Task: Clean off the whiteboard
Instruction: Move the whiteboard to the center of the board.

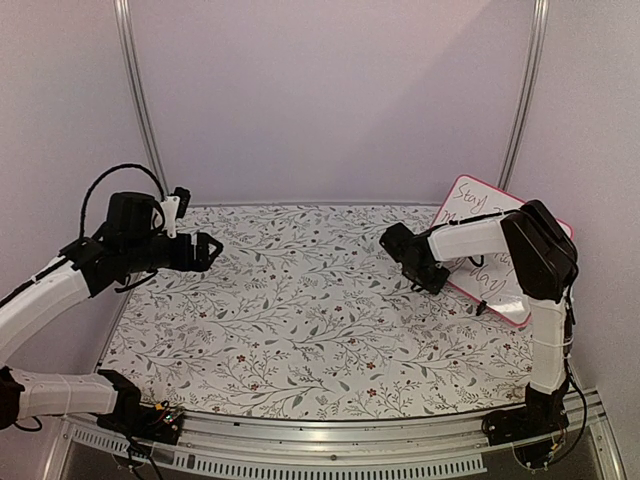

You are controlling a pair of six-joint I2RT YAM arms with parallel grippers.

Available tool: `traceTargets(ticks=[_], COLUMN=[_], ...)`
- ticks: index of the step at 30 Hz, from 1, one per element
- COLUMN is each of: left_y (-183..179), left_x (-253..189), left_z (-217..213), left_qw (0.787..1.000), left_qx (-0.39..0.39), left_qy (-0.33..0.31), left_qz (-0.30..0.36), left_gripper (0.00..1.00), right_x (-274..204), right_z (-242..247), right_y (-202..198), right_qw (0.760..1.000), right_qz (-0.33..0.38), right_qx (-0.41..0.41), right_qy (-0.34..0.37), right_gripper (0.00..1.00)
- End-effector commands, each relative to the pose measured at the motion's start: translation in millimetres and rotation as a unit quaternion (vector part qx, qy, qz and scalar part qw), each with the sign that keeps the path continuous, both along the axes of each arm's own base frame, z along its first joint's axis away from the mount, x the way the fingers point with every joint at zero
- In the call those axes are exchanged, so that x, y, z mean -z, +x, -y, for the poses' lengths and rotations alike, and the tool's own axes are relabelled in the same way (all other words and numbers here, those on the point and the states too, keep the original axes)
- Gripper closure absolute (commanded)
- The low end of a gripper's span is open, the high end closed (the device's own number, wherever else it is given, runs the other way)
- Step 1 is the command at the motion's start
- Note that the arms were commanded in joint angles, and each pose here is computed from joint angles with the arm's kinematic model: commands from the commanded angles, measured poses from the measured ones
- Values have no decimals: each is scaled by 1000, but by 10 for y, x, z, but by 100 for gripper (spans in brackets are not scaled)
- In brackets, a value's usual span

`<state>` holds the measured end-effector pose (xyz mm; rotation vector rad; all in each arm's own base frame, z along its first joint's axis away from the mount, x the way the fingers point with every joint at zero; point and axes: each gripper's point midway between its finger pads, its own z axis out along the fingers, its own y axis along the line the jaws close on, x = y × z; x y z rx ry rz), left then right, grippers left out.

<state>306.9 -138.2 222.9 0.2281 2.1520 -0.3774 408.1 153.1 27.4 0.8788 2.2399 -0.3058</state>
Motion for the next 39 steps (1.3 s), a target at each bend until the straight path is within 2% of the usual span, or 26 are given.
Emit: traceTargets(ticks=[1, 10, 18, 27, 31, 35, 39], left_y=[-11, -36, -50, -65, -65, -59, -60], left_x=[-67, -117, -131, -153, -154, -179, -184], left_z=[-39, -88, -124, -179, -178, -176, -172], left_qw=[1000, 1000, 999, 999, 999, 999, 999], left_qx=[-1, -13, -23, -34, -35, -35, -35], left_qy=[-4, -9, -12, -8, -9, -11, -12], left_qz=[14, 17, 19, 23, 22, 24, 24], left_gripper=[0, 0, 0, 0, 0, 0, 0], right_x=[-59, -158, -186, -121, -69, -46, -171], right_z=[-272, -863, -1598, -2417, -2775, -2975, -3001], right_y=[69, 104, 116, 12, -85, -134, -137], right_qw=[999, 995, 985, 966, 953, 944, 935], right_qz=[16, 30, 38, 44, 49, 49, 56], right_qx=[-33, -94, -161, -248, -291, -321, -346], right_qy=[1, 25, 45, 59, 64, 66, 58], right_gripper=[100, 100, 100, 100, 97, 85, 65])
